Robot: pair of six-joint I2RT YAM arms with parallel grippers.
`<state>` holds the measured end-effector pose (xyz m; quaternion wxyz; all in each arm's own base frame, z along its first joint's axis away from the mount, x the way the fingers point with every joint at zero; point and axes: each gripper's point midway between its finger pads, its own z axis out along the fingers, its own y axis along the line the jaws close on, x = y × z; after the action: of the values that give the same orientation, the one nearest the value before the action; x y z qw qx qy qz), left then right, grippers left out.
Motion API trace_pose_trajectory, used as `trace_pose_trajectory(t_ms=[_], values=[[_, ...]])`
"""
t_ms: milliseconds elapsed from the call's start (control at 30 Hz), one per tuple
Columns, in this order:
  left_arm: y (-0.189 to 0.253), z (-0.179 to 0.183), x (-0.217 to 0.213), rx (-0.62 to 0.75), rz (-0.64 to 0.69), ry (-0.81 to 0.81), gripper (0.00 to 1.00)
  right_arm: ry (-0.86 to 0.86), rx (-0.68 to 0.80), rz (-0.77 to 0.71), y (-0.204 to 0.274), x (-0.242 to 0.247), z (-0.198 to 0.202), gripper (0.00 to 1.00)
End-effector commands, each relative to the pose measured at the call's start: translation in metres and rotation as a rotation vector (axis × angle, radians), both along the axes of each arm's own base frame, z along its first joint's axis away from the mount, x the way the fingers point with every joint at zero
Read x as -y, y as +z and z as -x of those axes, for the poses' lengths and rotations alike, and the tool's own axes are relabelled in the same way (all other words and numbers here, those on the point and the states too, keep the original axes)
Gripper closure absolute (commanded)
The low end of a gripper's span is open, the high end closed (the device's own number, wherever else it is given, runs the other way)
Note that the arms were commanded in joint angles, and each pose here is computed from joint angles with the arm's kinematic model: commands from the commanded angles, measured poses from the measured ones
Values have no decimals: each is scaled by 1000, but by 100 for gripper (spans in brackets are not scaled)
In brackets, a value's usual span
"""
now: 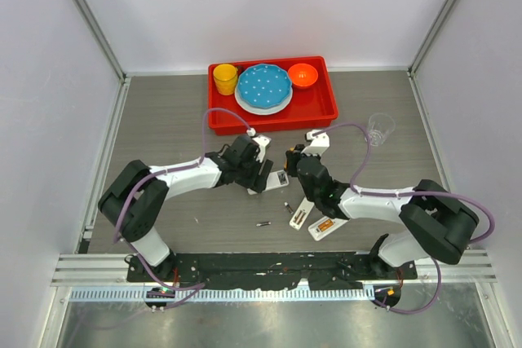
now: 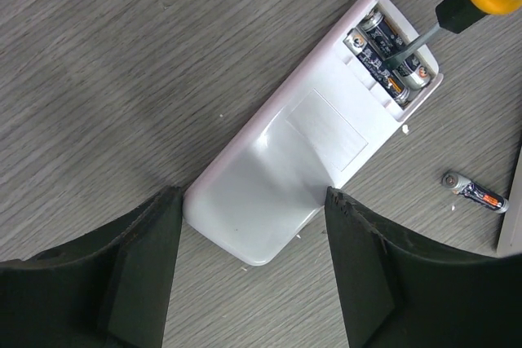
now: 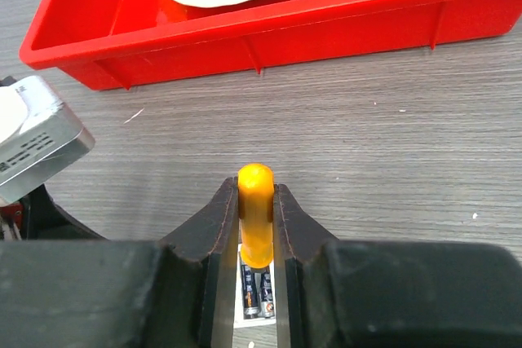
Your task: Unload the batteries from the remote control
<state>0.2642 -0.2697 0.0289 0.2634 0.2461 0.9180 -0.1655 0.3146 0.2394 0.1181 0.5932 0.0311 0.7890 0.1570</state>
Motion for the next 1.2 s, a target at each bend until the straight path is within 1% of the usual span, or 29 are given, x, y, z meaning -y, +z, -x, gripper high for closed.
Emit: trace_pose_trajectory(t_ms=[0,100,133,167,200,233,300,500,667,700,767,833,867,900,1000,1167], values=[[-19,10,15,-54,54,-39,34,7,-95,-95,-29,-4,9,99],[-26,14,16,-76,61,-48,39,39,-152,-191,-44,-4,12,99],[-28,15,17,-84,58,-53,40,38,-154,-271,-40,-7,11,99],[-28,16,17,-88,59,-57,42,36,-176,-293,-48,-2,13,99],[-29,16,17,-89,57,-60,43,49,-202,-330,-52,0,12,99],[-30,17,17,-95,57,-62,43,48,-197,-400,-46,0,8,99],[-31,17,18,-98,52,-69,44,58,-219,-461,-51,6,6,99],[-42,19,14,-119,17,-80,48,64,-243,-538,-50,9,4,99],[-45,20,13,-128,8,-81,48,80,-234,-541,-43,6,2,98],[-44,19,13,-126,8,-80,48,77,-244,-520,-46,7,3,99],[-45,19,13,-126,4,-78,48,92,-224,-518,-34,4,-1,99],[-46,19,12,-127,1,-76,49,92,-238,-492,-34,5,0,98],[-46,20,12,-130,-1,-77,49,100,-213,-497,-20,2,-4,99],[-46,19,12,-130,1,-76,49,92,-230,-471,-23,4,-2,99],[-47,20,14,-136,4,-80,50,91,-211,-425,-11,4,-6,99],[-48,19,13,-138,-3,-77,50,136,-213,-419,2,-9,-9,99]])
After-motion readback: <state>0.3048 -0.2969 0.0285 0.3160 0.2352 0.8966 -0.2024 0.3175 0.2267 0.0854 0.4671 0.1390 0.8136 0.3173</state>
